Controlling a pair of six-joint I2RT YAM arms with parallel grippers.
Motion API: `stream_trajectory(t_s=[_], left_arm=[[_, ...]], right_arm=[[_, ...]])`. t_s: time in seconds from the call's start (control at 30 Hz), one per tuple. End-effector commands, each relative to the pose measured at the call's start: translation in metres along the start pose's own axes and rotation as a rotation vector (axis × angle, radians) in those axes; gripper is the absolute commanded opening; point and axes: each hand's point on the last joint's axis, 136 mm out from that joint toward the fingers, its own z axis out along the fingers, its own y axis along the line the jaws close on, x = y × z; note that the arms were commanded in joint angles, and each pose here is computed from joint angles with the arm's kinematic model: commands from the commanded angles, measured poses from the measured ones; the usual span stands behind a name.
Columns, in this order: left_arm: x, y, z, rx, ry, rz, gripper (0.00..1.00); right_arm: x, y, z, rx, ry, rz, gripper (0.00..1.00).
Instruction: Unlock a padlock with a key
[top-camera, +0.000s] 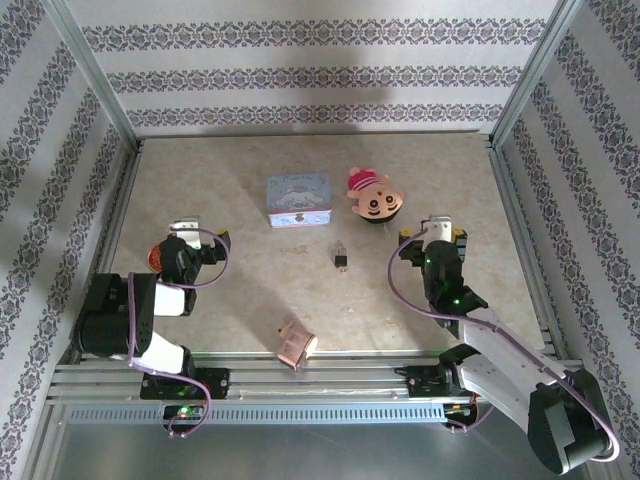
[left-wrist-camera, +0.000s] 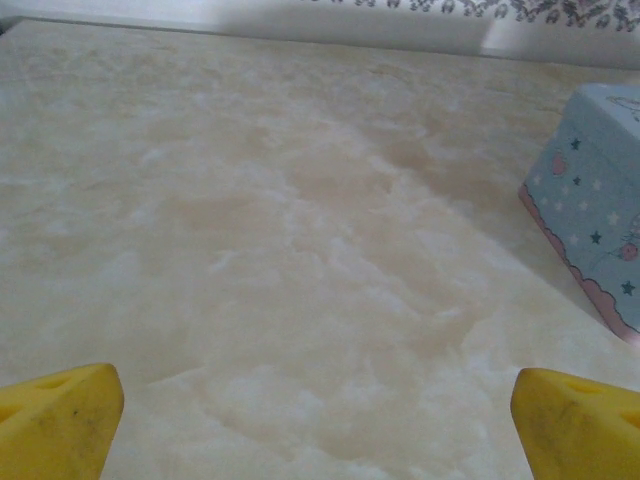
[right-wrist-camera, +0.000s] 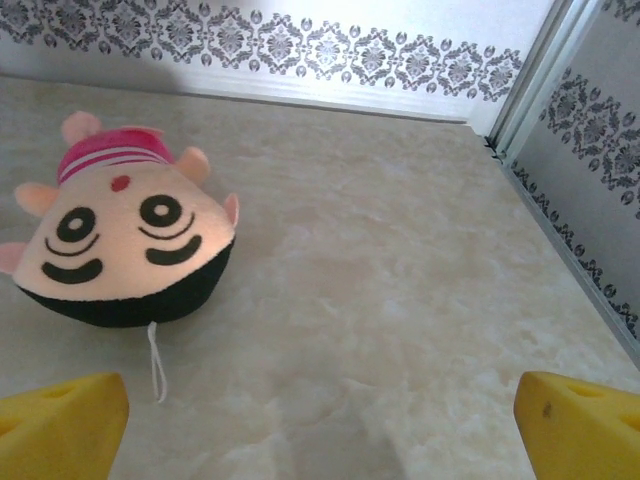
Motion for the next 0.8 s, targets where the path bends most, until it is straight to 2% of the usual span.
stream_trajectory(t_s=[0.0,0.13,0.43,0.77], left_arm=[[-0.018,-0.012,0.015,0.098,-0.045,0.048,0.99],[-0.016,-0.02,0.018,0.148,-0.023,0.066,0.99],[-0.015,-0.02,0.018,0.149,-0.023,0.066,0.99],[-0.016,-0.009,0.016,0.081,-0.042,0.045,0.99]], right_arm=[[-0.013,-0.002,-0.003,-0.029,-0.09,0.038,0.98],[-0.006,-0.007,-0.004,-0.036,-0.103,0.051,0.98],[0.009,-0.011,0.006,-0.073,-0.138,0.047,0.98],[0.009,-0.007,0.022,-0.129,-0.185,0.032,0.98]])
